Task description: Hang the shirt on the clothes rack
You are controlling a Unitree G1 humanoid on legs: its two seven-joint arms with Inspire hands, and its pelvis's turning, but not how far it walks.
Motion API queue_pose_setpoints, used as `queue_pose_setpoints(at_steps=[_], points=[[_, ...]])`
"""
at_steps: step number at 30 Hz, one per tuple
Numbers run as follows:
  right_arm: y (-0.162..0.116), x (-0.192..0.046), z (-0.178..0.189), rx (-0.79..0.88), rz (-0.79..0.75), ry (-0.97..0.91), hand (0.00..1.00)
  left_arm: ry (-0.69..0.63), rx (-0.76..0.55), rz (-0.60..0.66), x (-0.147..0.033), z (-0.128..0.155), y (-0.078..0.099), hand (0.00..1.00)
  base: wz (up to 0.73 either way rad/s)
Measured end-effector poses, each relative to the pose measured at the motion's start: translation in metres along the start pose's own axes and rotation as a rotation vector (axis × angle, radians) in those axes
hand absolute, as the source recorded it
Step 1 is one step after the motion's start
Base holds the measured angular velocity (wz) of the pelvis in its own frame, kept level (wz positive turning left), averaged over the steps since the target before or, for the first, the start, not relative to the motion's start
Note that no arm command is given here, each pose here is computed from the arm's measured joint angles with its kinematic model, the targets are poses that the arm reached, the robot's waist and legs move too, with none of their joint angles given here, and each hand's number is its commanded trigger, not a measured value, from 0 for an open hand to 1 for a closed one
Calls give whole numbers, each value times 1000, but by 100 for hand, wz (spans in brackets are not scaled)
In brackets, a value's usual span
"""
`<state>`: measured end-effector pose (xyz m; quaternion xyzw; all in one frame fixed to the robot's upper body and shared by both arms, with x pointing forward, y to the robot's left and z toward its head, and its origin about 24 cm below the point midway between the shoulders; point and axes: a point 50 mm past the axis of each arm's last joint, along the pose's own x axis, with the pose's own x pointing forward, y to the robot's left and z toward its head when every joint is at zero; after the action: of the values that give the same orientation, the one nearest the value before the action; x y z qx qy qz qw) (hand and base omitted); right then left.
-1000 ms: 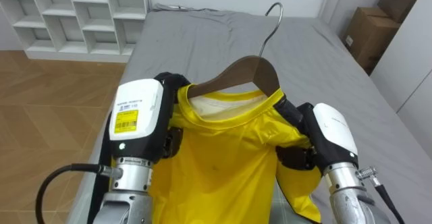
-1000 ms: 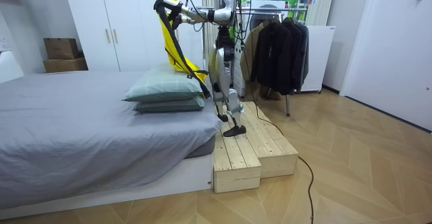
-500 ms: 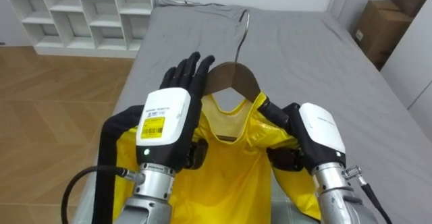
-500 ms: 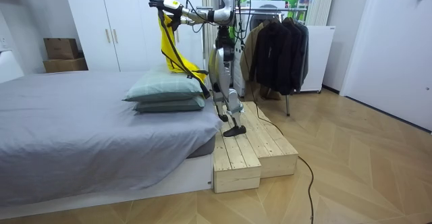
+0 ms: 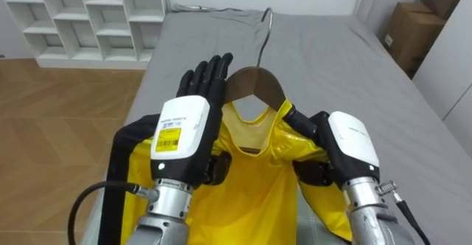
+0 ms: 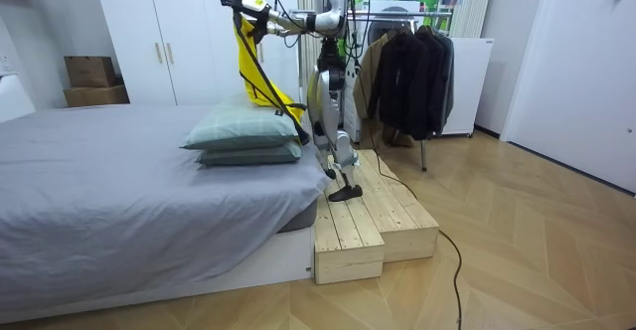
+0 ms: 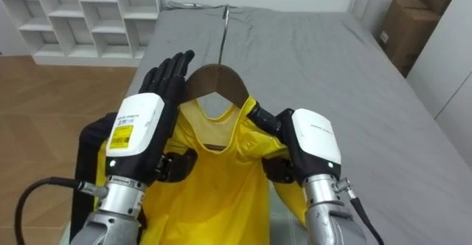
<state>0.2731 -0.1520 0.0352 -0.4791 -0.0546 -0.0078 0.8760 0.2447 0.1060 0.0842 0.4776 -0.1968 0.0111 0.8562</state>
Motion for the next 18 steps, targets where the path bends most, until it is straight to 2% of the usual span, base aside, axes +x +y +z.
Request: queue_pose_setpoints(at_steps=[11,18], points=[[-11,-7,-23,-5,-59,90,100,22,6,3,-1,-5,1,0,-1],[-26,-6,-35,-14,-126,125,100,22,16,88,3,-13,20,0,0]])
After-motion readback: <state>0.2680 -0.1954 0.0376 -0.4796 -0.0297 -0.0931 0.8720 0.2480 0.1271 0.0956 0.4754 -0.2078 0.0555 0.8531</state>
